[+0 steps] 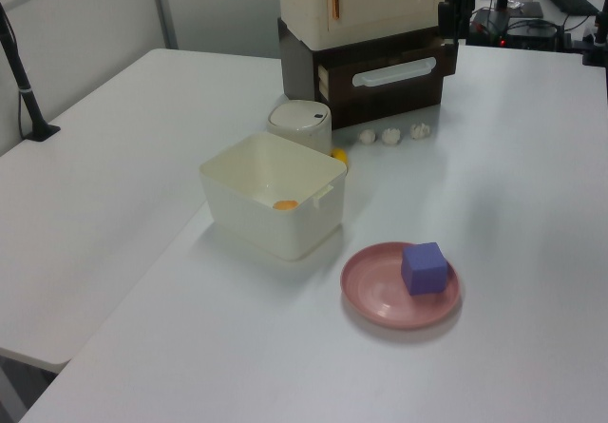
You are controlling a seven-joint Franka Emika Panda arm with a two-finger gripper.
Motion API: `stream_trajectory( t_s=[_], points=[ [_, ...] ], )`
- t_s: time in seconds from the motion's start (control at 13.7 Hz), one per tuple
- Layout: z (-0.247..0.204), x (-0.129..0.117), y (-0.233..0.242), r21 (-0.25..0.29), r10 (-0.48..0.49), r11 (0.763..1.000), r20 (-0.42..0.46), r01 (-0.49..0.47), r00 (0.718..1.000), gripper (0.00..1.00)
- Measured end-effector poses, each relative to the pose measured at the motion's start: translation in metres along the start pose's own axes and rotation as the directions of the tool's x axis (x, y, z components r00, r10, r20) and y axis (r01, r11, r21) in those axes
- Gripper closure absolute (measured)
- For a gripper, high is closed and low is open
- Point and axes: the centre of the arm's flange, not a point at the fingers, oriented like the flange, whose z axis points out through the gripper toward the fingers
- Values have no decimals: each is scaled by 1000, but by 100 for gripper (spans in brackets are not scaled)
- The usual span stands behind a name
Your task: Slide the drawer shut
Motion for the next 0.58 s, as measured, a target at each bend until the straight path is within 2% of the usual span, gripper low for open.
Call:
stream_trajectory(
  t_s=[0.15,0.29,0.44,0.58],
  points=[
    [4,0,1,0,59,998,7,-59,998,52],
    [19,1,5,-4,136,991,28,-136,990,85],
    [44,11,14,30,267,963,-7,-266,964,95],
    [62,23,27,54,391,920,-48,-389,919,98]
  ],
)
